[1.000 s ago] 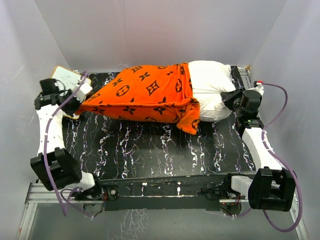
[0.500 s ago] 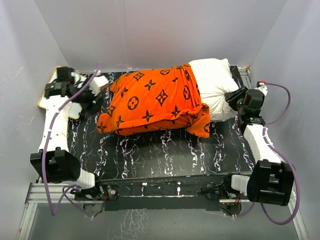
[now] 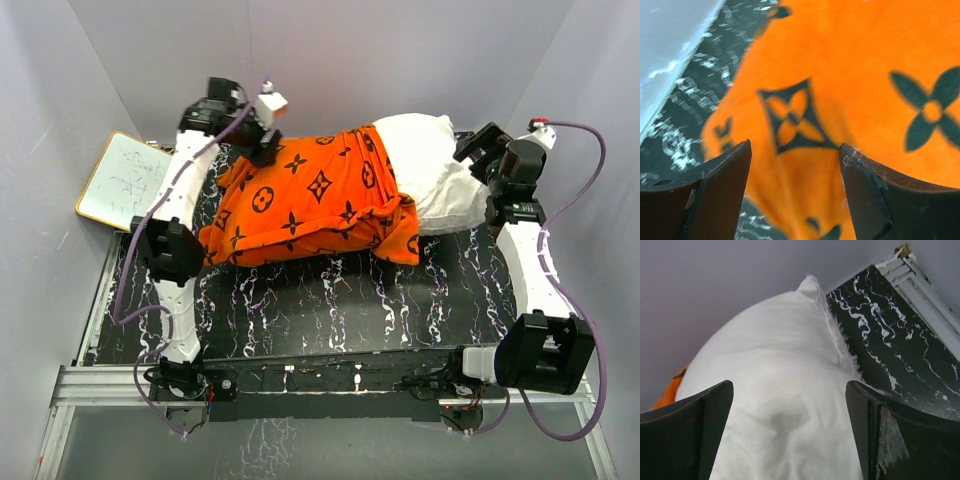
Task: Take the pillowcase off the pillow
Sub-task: Remove the pillow from the pillowcase.
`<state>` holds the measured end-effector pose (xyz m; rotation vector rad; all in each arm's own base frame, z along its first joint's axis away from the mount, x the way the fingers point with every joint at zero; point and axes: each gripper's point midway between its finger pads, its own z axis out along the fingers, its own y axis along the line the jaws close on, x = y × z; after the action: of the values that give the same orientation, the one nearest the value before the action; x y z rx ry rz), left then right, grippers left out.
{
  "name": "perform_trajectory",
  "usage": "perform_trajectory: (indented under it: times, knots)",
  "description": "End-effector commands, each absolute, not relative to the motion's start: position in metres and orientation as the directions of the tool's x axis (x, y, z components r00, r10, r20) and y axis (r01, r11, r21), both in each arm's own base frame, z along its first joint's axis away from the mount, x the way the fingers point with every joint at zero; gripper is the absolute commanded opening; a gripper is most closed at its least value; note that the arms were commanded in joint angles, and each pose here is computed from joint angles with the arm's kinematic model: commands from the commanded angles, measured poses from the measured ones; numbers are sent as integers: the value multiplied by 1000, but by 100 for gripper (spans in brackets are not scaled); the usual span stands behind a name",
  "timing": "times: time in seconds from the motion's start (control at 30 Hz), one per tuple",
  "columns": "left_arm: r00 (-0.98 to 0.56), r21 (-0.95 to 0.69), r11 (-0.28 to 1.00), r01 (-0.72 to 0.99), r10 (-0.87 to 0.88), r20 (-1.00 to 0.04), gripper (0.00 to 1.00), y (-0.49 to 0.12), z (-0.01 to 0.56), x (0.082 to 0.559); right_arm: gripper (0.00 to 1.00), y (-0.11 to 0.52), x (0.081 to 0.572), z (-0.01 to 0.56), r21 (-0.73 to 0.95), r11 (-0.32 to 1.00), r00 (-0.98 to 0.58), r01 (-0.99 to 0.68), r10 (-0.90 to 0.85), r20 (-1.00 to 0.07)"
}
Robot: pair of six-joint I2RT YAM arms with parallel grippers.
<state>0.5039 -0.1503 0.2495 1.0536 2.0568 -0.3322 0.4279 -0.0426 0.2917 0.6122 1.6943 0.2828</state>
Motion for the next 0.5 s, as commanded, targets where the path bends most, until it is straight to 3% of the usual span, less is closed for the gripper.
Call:
perform_trajectory:
  times: [0.0,0.2,0.37,0.47]
  knots:
    - [-293,97,515,852,621,-727,67,-215,237,471,98,-56,444,360,453,867,44,206,455,-890]
    - [-246,-49,264,963,797,-551,40,-236,153,356,98,-61,471,363,431,876,25,219,436,-899]
    - [-161,-194,91,977,909,-385,32,-209,113,255,98,-56,506,349,462,858,-40,225,482,-875]
    - [-174,-247,86,965,918,-357,23,-200,105,233,98,-44,523,345,436,869,-82,234,464,-882]
